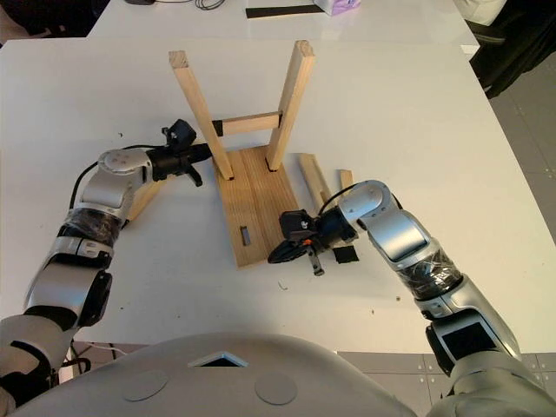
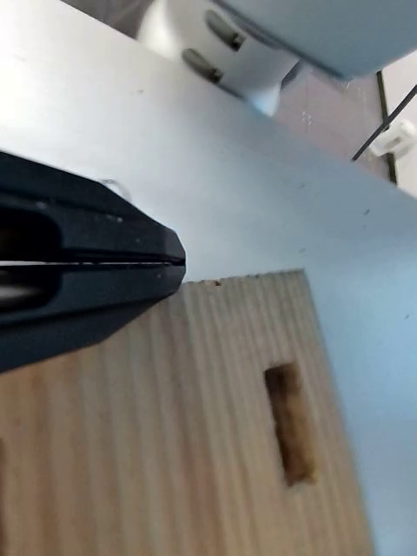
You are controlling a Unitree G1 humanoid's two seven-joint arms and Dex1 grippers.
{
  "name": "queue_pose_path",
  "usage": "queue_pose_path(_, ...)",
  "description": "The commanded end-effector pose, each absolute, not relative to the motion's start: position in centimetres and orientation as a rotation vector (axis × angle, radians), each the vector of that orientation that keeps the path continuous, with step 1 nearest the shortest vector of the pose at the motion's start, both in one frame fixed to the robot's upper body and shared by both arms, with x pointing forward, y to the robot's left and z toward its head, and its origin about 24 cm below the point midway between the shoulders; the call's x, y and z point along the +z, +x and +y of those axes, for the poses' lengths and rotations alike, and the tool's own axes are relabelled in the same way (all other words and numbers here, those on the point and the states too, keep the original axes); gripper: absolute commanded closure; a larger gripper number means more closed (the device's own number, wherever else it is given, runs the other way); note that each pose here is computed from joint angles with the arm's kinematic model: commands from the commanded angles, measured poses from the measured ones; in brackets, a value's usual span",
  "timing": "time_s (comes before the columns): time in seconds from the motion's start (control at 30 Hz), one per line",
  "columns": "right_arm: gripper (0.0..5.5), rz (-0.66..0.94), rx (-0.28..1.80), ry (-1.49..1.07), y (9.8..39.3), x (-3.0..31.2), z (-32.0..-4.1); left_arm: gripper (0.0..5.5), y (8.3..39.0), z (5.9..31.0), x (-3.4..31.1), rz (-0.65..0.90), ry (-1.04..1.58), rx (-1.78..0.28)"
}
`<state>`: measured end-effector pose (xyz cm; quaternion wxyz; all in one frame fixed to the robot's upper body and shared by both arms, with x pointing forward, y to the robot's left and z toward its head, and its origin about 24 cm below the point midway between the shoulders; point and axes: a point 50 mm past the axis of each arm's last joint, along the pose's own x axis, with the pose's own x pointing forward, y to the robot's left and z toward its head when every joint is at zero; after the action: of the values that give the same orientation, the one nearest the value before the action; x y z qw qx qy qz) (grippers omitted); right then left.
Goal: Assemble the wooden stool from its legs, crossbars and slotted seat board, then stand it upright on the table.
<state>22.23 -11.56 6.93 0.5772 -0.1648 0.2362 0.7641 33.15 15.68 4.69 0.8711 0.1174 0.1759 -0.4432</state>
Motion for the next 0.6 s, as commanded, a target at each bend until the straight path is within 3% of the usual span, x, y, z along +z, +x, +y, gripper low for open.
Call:
queue_pose_path(0.03, 5.47, 0.477, 1.793, -0.419, 22.9, 8.0, -10.4, 5.50, 34.0, 13.7, 4.5, 0.361, 0.268, -1.004)
queue_pose_path(0.2, 5.47, 0.439, 1.767, -0.383, 22.7, 8.3, -10.1, 5.50, 34.7, 16.1, 4.7, 0.330, 0.314, -0.898)
queue_pose_path(0.37, 5.47, 0.414, 1.651, -0.385, 22.2, 10.2, -13.3, 5.50, 34.1, 20.2, 7.3, 0.199, 0.279, -0.734)
queue_pose_path(0.47, 5.47, 0.433, 1.577, -0.466, 21.6, 11.2, -15.8, 5.50, 30.6, 21.7, 8.2, 0.155, 0.232, -0.696)
queue_pose_path(0.6, 5.47, 0.487, 1.502, -0.579, 20.6, 12.4, -18.9, 5.50, 23.1, 19.8, 7.6, 0.229, 0.135, -0.761)
